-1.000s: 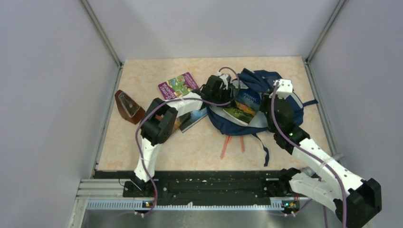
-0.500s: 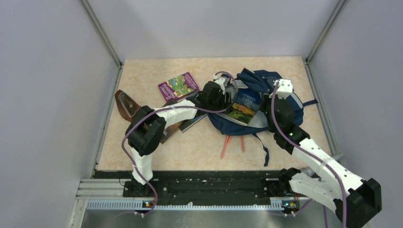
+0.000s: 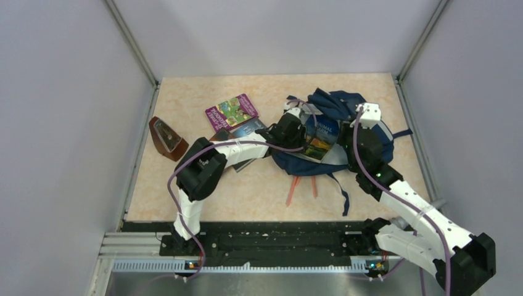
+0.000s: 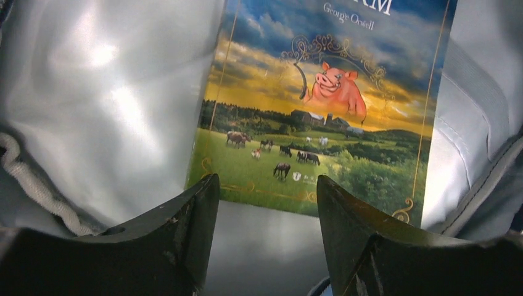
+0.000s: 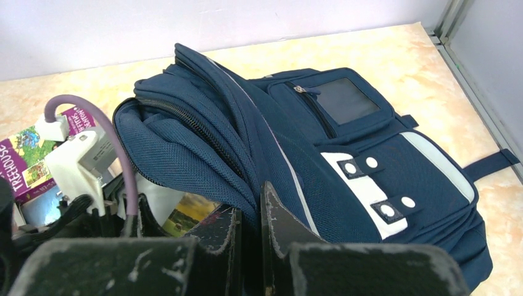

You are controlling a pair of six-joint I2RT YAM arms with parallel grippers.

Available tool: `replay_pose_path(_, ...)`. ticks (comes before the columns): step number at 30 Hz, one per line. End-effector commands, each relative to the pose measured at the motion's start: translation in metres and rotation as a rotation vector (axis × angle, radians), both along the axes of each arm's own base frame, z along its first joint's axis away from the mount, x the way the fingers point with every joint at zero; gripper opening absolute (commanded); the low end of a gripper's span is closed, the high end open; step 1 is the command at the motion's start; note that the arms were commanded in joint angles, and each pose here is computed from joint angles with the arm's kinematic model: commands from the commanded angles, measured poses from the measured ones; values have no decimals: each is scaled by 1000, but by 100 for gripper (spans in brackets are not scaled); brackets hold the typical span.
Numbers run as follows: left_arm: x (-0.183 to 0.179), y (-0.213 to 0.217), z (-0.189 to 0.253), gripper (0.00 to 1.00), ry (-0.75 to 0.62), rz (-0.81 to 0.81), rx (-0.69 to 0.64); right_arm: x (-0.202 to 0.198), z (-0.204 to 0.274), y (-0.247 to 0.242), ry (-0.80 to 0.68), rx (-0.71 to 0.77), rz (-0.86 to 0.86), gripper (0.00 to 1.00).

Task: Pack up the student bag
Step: Place the book in the student bag.

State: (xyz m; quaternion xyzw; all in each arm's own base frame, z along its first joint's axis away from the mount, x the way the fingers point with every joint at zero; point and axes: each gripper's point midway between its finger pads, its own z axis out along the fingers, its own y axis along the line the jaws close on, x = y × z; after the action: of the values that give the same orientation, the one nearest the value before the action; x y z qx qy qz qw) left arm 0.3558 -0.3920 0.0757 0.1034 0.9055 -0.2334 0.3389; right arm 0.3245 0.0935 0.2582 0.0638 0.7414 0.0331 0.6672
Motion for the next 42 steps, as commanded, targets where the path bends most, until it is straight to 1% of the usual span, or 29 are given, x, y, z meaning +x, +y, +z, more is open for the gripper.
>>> replay_pose_path(1, 8, -20, 5, 64, -17, 7, -47, -1, 57, -3, -176, 144, -16, 0)
replay_pose_path(8, 5, -62, 20, 63, -57, -96, -190, -3, 58, -4, -176, 147, -16, 0)
replay_pose_path(13, 5, -77, 30, 63, -79, -137, -242, -3, 57, -4, -175, 145, -18, 0)
replay_pose_path(16, 5, -70, 43, 63, -128, -138, -221, -3, 56, -6, -171, 139, -23, 0)
replay_pose_path(19, -2, -56, 67, 63, -200, -150, -220, -5, 55, -8, -172, 137, -31, 0)
replay_pose_path(24, -18, -19, 111, 64, -351, -146, -222, -6, 52, -9, -172, 134, -34, 0)
replay_pose_path(27, -30, 5, 121, 66, -400, -140, -178, -6, 50, -10, -166, 127, -39, 0)
replay_pose_path(31, -40, 41, 108, 68, -364, -100, -43, -8, 48, -12, -166, 127, -43, 0)
replay_pose_path(35, -49, 80, 92, 70, -299, 4, 74, -11, 46, -14, -170, 133, -43, 0)
replay_pose_path(38, -52, 109, 86, 70, -305, 87, 145, -13, 44, -15, -170, 140, -43, 0)
replay_pose_path(42, -53, 148, 75, 72, -318, 170, 291, -14, 42, -15, -167, 140, -39, 0)
